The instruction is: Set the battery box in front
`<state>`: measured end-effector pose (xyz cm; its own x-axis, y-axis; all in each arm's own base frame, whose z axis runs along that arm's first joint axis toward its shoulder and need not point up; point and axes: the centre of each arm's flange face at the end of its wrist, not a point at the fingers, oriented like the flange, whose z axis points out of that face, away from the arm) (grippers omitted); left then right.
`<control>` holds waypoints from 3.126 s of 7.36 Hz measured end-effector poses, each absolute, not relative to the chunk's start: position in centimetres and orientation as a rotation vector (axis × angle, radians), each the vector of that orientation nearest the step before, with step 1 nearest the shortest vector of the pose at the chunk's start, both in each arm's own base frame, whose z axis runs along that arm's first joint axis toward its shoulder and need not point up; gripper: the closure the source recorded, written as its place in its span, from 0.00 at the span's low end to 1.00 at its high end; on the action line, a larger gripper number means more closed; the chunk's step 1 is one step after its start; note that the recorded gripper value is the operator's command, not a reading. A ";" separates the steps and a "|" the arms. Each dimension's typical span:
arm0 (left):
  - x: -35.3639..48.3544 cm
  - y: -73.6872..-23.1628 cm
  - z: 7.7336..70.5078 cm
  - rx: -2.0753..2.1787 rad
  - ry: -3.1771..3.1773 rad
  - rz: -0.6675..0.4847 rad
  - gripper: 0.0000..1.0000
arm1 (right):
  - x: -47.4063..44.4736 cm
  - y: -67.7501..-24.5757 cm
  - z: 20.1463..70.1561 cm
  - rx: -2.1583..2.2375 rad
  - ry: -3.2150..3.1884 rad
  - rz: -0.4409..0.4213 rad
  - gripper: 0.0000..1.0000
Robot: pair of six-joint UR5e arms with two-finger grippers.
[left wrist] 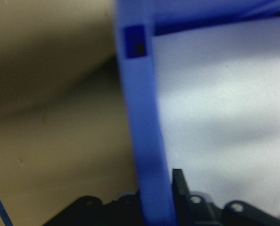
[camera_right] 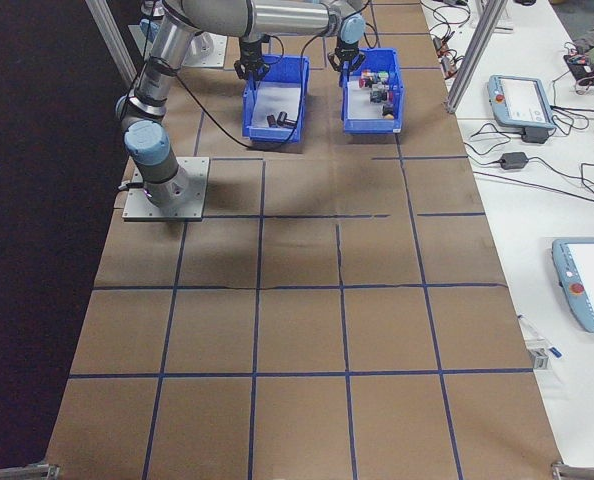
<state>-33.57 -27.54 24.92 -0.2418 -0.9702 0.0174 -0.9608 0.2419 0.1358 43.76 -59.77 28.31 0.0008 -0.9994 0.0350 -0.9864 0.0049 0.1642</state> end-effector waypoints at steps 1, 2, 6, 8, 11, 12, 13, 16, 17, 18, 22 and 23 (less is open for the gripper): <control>-33.8 -27.6 25.3 1.854 -2.373 -0.164 1.00 | 43.5 -59.8 29.8 2.107 -2.121 -0.109 0.94; -33.8 -27.8 26.0 1.833 -2.353 -0.166 1.00 | 42.8 -59.9 31.6 2.095 -2.125 -0.077 0.95; -30.8 -31.1 28.5 1.848 -2.259 -0.116 1.00 | 31.7 -65.2 34.4 2.022 -2.185 -0.061 0.95; -26.6 -34.4 29.3 1.885 -2.201 -0.109 1.00 | 24.0 -68.3 34.7 1.982 -2.184 -0.106 0.95; -21.9 -39.3 30.2 1.897 -2.096 -0.164 1.00 | 13.0 -69.0 36.3 1.998 -2.164 -0.169 0.95; -21.4 -41.7 30.6 1.897 -2.071 -0.178 1.00 | 9.3 -68.0 36.7 2.020 -2.162 -0.186 0.95; -21.4 -44.3 30.8 1.898 -2.059 -0.185 1.00 | 6.2 -66.6 37.2 2.042 -2.161 -0.197 0.95; -22.9 -51.7 30.6 1.888 -2.010 -0.243 1.00 | 1.0 -60.7 38.3 2.075 -2.186 -0.211 0.95; -23.7 -53.8 30.0 1.880 -2.008 -0.260 1.00 | 0.4 -58.5 38.2 2.076 -2.210 -0.208 0.95; -24.8 -55.6 29.3 1.872 -2.013 -0.272 1.00 | 0.1 -56.1 37.7 2.077 -2.223 -0.209 0.95; -27.5 -59.3 26.4 1.877 -1.989 -0.349 0.99 | 1.0 -47.2 34.4 2.047 -2.172 -0.135 0.95; -27.7 -59.5 25.9 1.882 -1.987 -0.359 0.98 | 1.2 -46.4 33.8 2.044 -2.170 -0.131 0.94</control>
